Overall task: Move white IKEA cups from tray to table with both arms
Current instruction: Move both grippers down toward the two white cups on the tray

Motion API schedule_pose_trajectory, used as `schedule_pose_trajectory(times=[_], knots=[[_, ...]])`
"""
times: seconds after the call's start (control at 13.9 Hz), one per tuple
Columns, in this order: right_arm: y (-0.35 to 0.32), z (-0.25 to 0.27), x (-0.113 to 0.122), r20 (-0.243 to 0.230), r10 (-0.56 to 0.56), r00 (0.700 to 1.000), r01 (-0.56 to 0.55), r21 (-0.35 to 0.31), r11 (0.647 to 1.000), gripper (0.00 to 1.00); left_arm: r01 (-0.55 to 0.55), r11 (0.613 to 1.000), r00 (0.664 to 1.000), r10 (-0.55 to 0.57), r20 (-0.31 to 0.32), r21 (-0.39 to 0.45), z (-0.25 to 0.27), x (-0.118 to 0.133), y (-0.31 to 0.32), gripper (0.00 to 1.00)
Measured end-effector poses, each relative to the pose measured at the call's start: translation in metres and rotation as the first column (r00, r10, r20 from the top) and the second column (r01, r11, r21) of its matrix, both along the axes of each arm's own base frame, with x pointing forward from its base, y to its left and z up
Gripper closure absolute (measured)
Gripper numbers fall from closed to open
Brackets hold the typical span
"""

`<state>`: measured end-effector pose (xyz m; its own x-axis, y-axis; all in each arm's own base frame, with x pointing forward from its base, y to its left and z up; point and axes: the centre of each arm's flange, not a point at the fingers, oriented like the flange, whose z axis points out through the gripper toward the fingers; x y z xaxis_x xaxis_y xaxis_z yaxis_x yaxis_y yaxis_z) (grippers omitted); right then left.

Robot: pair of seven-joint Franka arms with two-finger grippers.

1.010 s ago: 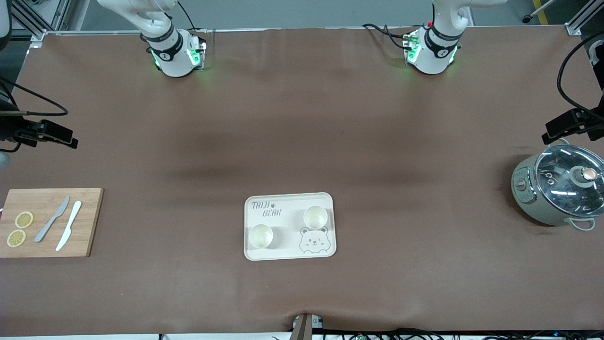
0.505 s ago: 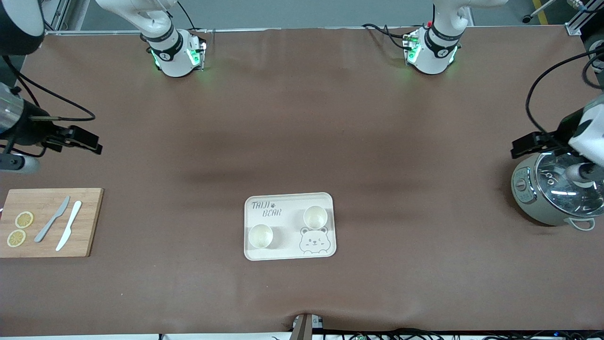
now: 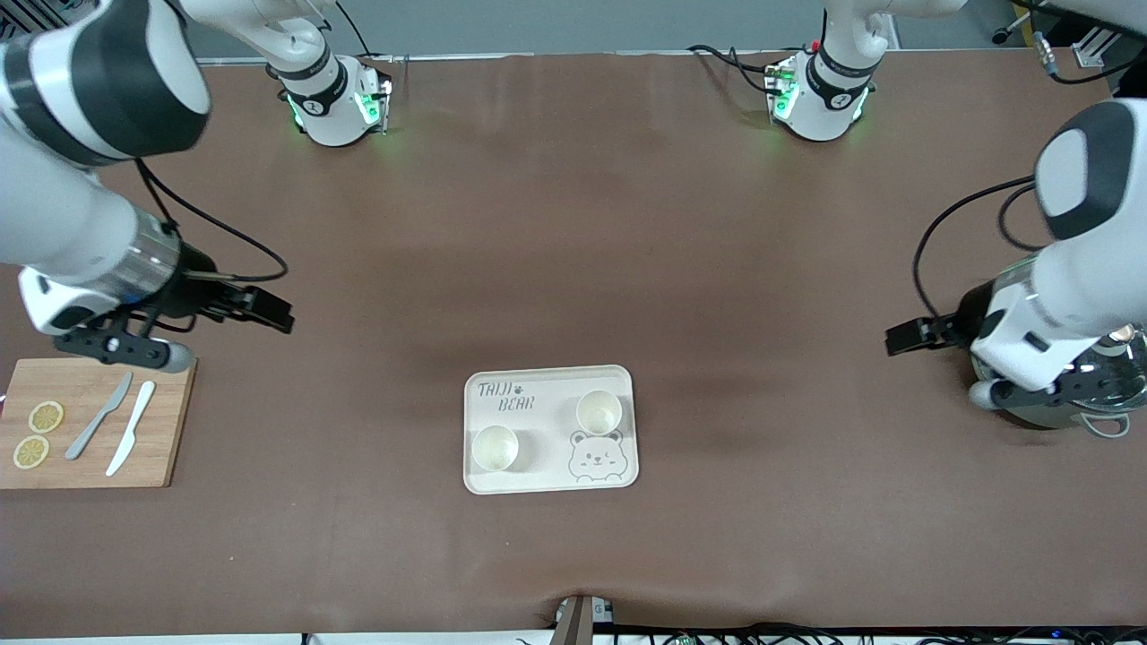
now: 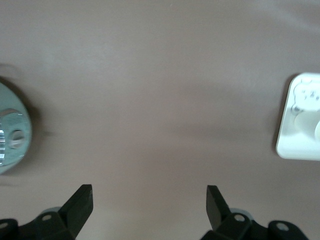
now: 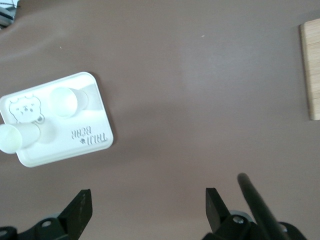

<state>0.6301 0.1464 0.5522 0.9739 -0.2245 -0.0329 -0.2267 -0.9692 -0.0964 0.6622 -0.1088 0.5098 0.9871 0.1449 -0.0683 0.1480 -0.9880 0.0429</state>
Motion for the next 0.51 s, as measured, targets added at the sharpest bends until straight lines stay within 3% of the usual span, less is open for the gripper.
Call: schedule_pose_trajectory(times=[0.51], knots=[[0.109,-0.078,0.019,0.061,-0.102,0.993,0.1,0.036,0.994,0.0,-0.129,0.992,0.988,0.129,0.088,-0.009,-0.084,0.018,-0.123,0.0]])
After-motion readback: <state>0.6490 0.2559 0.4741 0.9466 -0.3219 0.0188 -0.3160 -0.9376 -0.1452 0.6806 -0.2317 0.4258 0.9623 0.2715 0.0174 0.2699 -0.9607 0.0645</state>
